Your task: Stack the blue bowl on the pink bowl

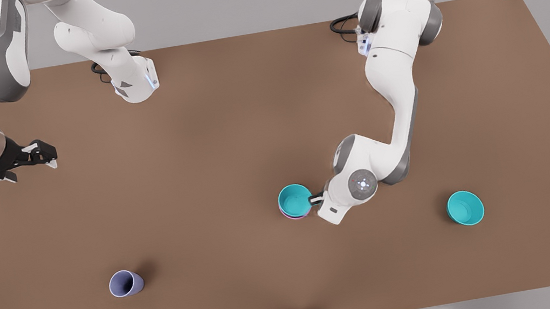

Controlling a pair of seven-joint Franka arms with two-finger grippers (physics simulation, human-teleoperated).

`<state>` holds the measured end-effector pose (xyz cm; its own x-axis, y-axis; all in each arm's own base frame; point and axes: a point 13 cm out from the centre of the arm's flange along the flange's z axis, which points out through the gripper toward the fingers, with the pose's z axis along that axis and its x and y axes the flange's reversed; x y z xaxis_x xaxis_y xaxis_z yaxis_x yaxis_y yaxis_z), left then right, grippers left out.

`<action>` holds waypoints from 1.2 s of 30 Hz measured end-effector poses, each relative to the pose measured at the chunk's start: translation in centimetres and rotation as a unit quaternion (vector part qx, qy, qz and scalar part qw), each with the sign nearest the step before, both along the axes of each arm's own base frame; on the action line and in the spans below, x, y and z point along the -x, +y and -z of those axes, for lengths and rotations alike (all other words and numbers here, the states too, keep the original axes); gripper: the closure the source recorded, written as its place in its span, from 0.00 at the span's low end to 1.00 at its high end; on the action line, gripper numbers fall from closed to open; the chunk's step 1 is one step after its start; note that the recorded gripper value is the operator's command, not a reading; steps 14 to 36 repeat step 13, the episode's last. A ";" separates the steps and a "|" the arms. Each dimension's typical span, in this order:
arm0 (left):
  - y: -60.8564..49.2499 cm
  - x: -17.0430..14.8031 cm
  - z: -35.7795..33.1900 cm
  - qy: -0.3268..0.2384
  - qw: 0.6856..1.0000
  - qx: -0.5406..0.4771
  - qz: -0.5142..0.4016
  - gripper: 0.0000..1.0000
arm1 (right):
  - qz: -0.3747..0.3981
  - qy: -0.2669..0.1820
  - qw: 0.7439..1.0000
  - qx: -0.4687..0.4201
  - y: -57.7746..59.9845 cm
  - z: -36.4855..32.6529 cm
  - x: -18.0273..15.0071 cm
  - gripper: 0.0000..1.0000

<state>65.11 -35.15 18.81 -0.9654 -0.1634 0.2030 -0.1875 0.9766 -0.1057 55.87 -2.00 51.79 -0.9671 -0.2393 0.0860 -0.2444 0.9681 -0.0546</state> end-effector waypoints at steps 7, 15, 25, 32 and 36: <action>22.9 5.5 -26.6 -0.023 0.994 -0.099 -0.027 0.00 | 0.000 -0.002 1.000 0.000 0.0 -0.1 0.0 0.00; 26.6 9.7 -27.3 0.011 0.994 -0.108 0.020 0.00 | -0.002 0.005 1.000 0.000 0.4 0.5 0.1 0.00; 26.6 9.7 -27.3 0.011 0.994 -0.108 0.020 0.00 | -0.002 0.005 1.000 0.000 0.4 0.5 0.1 0.00; 26.6 9.7 -27.3 0.011 0.994 -0.108 0.020 0.00 | -0.002 0.005 1.000 0.000 0.4 0.5 0.1 0.00; 26.6 9.7 -27.3 0.011 0.994 -0.108 0.020 0.00 | -0.002 0.005 1.000 0.000 0.4 0.5 0.1 0.00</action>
